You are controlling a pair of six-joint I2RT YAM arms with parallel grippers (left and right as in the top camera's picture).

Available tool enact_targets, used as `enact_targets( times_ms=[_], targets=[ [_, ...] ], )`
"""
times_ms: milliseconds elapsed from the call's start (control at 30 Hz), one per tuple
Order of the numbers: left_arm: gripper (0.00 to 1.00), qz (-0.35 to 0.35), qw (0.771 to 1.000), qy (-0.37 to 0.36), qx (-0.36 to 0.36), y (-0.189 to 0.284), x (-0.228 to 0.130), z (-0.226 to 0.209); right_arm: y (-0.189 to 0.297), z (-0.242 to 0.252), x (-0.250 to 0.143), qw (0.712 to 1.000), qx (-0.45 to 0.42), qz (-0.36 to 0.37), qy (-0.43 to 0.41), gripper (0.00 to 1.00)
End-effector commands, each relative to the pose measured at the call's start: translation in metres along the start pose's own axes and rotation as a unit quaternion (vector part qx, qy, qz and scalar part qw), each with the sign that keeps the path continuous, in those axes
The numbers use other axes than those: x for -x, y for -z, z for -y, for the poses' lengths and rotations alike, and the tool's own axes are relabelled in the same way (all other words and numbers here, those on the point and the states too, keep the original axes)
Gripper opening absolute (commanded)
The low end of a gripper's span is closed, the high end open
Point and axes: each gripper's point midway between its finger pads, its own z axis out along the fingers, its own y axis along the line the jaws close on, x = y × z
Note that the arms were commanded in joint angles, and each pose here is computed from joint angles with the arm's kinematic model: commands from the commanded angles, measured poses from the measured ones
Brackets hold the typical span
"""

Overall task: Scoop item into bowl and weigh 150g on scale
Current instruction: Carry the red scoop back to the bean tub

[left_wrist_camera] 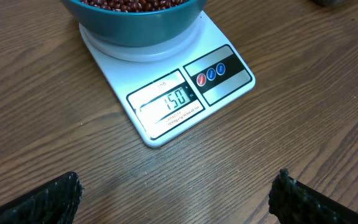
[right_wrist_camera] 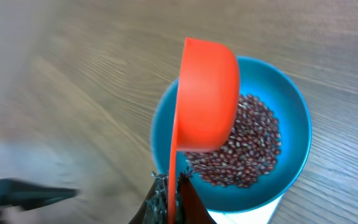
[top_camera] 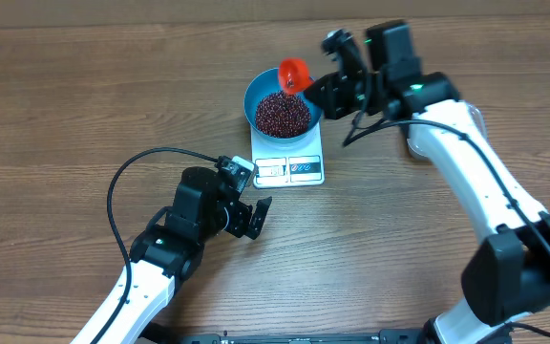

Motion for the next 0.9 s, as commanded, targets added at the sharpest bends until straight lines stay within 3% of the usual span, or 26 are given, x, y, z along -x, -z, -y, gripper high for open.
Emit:
enact_targets(
  times_ms=[0, 167, 600, 867],
  targets=[
    [1.0, 0.001, 1.0, 0.002, -0.008, -0.001, 0.002, 0.004, 0.05, -0.03, 0.03, 0.994, 0.09, 0.053, 0.008, 0.04],
    [0.99, 0.001, 1.0, 0.002, -0.008, -0.001, 0.002, 0.004, 0.093, -0.018, 0.041, 0.991, 0.099, 0.09, -0.003, 0.04],
    [1.0, 0.001, 1.0, 0.002, -0.008, -0.001, 0.002, 0.004, 0.201, 0.06, 0.021, 0.984, -0.021, 0.144, -0.103, 0.04],
    [1.0, 0.002, 1.0, 0.002, -0.008, -0.001, 0.002, 0.004, 0.229, 0.149, -0.049, 0.937, -0.261, 0.063, -0.223, 0.04]
  ],
)
